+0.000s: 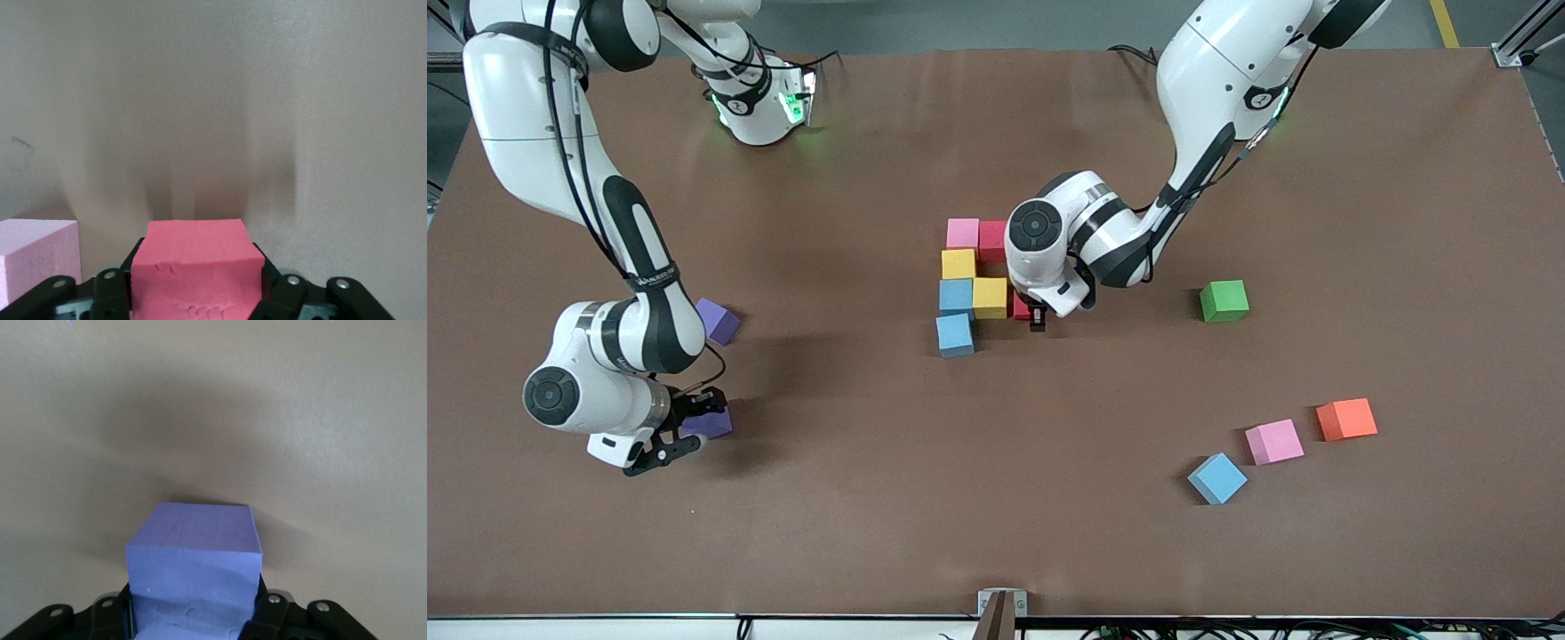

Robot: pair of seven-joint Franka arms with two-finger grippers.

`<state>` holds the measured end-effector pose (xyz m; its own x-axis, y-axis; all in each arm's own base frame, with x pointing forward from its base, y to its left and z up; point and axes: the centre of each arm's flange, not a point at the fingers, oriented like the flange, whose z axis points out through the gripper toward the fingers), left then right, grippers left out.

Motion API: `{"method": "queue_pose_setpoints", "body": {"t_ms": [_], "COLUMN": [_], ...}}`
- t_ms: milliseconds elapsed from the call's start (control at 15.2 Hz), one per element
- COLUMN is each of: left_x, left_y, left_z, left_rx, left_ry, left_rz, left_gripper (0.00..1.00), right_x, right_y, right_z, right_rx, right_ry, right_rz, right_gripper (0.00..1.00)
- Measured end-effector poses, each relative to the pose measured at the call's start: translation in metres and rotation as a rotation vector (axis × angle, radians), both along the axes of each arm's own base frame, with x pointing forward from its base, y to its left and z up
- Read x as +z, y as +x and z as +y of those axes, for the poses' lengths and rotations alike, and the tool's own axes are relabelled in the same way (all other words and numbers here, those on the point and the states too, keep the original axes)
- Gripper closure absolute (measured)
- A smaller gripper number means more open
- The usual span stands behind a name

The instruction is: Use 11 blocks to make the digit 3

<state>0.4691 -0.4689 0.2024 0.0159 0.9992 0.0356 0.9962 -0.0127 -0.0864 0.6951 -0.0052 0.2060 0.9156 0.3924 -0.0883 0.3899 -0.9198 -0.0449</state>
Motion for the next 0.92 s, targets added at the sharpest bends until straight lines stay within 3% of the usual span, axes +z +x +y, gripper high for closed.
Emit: {"method": "queue_pose_setpoints", "body": {"t_ms": [197,395,922], "left_x": [0.001,0.000,-0.006], "left_y": [0.001,-0.001,-0.011], "left_z": [-0.002,-0.003,-0.009], "left_rx": [-0.001,-0.004,-0.020], "left_ry": [-0.012,-0.011,-0.004], "left_rz": [-0.009,-0.007,0.001], "left_gripper": [0.38,0.38,0.38], "right_x": [0.032,0.057,0.043], "right_y": [0.016,0.022,-0.013], "right_z": [0.037,0.102,0.280], "right_rx": [0.009,-0.086,-0.384], "right_ry": [0.008,0.008,0.022], "right_rz": [-0.038,-0.057,-0.036], "right_gripper": [0.39,0.39,0.39]}}
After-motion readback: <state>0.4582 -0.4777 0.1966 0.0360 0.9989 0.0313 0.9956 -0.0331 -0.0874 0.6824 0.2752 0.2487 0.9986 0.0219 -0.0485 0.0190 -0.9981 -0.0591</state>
